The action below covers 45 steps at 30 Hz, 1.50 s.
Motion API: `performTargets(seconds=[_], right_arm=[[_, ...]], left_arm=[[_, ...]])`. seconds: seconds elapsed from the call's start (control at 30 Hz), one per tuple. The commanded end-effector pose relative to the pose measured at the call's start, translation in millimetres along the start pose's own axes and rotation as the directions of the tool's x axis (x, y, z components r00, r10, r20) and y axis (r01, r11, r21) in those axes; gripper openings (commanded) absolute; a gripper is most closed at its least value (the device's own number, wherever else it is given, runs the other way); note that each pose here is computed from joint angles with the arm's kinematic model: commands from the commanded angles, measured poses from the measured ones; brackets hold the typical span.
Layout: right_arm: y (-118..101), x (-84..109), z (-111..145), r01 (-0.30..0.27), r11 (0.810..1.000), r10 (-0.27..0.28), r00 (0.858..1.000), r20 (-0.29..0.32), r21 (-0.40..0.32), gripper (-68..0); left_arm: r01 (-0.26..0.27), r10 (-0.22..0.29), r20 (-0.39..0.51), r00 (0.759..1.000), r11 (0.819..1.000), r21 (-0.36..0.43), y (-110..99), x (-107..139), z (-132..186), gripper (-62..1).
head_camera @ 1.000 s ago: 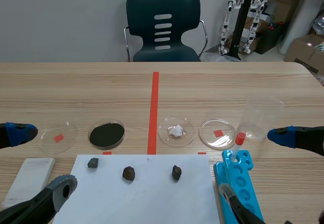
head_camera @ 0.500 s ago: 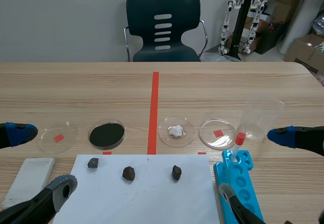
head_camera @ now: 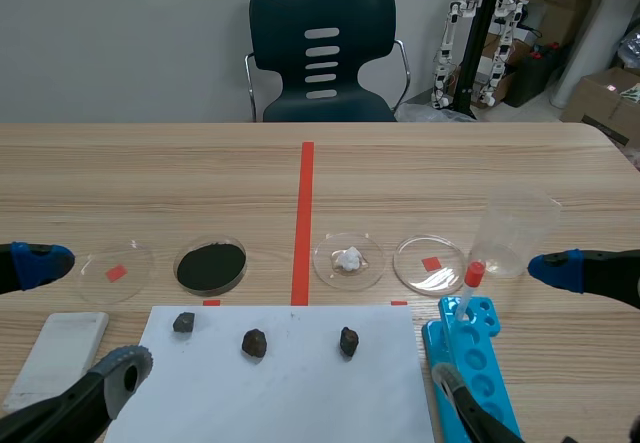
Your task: Pick up the left mineral with the left hand
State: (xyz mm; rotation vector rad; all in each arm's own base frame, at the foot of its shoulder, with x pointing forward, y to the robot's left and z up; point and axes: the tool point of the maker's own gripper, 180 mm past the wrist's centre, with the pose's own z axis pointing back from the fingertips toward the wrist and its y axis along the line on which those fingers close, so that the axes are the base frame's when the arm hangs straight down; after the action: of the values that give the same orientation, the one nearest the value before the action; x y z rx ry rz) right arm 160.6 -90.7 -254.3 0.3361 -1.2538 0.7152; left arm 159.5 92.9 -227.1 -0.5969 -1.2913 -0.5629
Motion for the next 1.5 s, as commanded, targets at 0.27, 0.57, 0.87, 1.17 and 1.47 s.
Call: performTargets(seconds=[0.27,0.57,0.87,1.17,1.47], right_arm=[[-3.6,5.2,-0.8,-0.004,1.0,0.004,1.0,0.021,-0.01,-3.7],[-3.6,5.2,-0.8,-0.004,1.0,0.004,1.0,0.021,-0.01,-3.7],[-3.6,5.2,-0.8,-0.004,1.0,0.004,1.0,0.021,-0.01,-3.7],[-3.6,5.2,-0.8,-0.004,1.0,0.004,1.0,0.021,-0.01,-3.7],[-3.6,5.2,-0.8,-0.004,1.0,0.004,1.0,0.021,-0.01,-3.7]], left_arm=[[-0.004,0.004,0.006,1.0,1.0,-0.001,-0.6,2.6,-1.9,1.4],[0.032,-0.031,-0.249,0.968,0.999,0.0,15.7,-33.3,-20.7,1.4],[-0.006,0.106,-0.378,0.92,0.967,0.256,54.9,-52.6,-43.5,1.4],[-0.182,0.375,-0.332,0.866,0.854,0.488,80.8,-68.9,-64.8,1.4],[-0.247,0.535,-0.396,0.746,0.775,0.582,89.1,-96.7,-78.8,1.4]])
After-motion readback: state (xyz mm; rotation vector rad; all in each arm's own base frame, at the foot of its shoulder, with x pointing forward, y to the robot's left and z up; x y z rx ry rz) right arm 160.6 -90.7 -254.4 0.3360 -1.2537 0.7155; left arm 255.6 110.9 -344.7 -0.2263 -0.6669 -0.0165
